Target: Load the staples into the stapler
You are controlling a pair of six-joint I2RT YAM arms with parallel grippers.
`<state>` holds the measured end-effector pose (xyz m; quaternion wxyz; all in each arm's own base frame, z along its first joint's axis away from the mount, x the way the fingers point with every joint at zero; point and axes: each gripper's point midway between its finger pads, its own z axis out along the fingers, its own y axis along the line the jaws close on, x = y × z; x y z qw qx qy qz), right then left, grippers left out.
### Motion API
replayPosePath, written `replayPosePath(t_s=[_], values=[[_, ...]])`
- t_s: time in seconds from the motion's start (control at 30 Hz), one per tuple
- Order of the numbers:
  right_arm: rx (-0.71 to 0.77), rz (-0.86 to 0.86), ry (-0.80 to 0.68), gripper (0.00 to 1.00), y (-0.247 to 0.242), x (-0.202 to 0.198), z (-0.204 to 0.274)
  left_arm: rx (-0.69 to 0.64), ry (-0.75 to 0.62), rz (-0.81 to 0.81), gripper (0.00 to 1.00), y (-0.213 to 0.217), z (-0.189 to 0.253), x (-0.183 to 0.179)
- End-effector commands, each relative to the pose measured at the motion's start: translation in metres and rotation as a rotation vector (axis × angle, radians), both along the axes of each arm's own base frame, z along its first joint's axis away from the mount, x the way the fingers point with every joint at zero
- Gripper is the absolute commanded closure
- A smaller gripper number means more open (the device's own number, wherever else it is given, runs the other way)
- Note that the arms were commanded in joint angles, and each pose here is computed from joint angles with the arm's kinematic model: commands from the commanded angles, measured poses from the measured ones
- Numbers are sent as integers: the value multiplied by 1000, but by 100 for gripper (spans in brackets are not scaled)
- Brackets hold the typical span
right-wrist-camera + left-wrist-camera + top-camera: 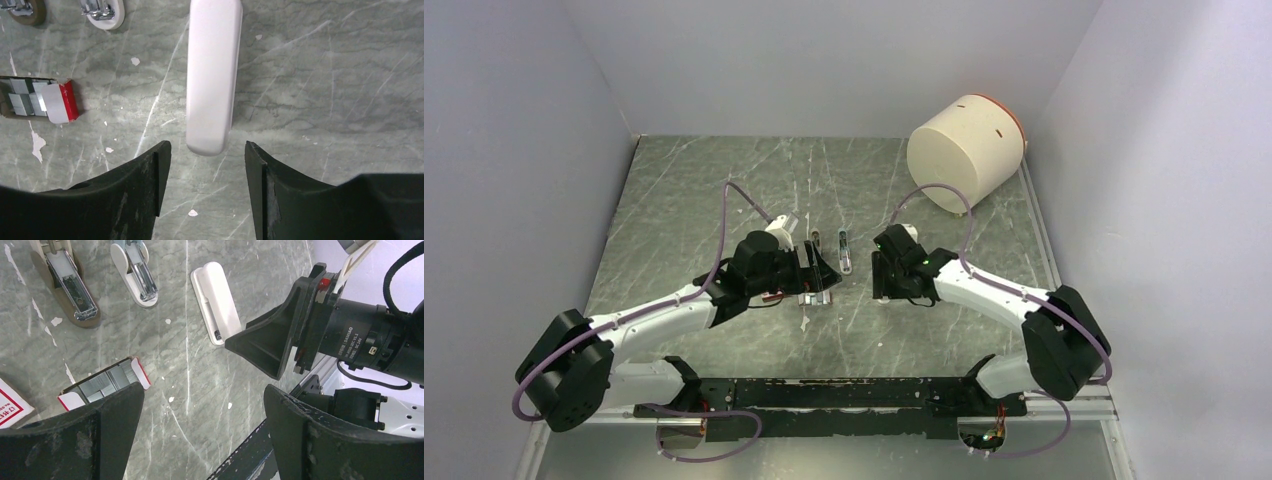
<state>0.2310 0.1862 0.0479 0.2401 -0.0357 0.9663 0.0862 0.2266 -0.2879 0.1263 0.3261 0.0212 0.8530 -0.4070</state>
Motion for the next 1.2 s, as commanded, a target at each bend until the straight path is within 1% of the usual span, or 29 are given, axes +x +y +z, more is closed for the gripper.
replayPosePath(t_s=[0.0, 0.07, 0.17, 0.3, 0.33, 0.53, 0.6, 0.67, 0.73, 0.8, 0.83, 0.9, 1.03, 1.17], values=[[-15, -12, -12, 42, 6, 1, 1, -19, -31, -13, 7, -4, 8, 1], [-32, -25, -14, 46, 5, 3, -2, -40, -49, -41, 8, -7, 9, -2], [-47, -48, -27, 53, 4, 9, -3, -79, -74, -71, 10, -10, 10, -7], [-59, -74, -44, 59, 3, 15, -4, -78, -84, -87, 11, -10, 8, -8], [-55, -77, -52, 62, 4, 17, -3, -79, -86, -89, 11, -10, 8, -8], [45, -36, -99, 70, 21, 24, 4, -73, -83, -88, 14, -12, 5, -7], [55, -40, -105, 76, 23, 26, 6, -73, -74, -85, 15, -13, 3, -6], [77, -50, -120, 79, 25, 29, 12, -75, -60, -74, 17, -13, 1, -5], [127, -65, -140, 80, 28, 30, 21, -88, -29, -54, 19, -16, 2, -2], [198, -91, -155, 81, 31, 30, 30, -82, 53, -3, 21, -18, -2, 2], [236, -107, -160, 82, 32, 29, 34, -92, 81, 4, 24, -22, -1, 3], [316, -139, -159, 82, 33, 24, 38, -110, 87, 6, 28, -32, 3, 3], [458, -209, -169, 82, 34, 17, 52, -38, 102, 18, 35, -48, -9, 7], [583, -242, -168, 83, 37, 12, 66, -61, 75, -26, 45, -70, -10, 8]])
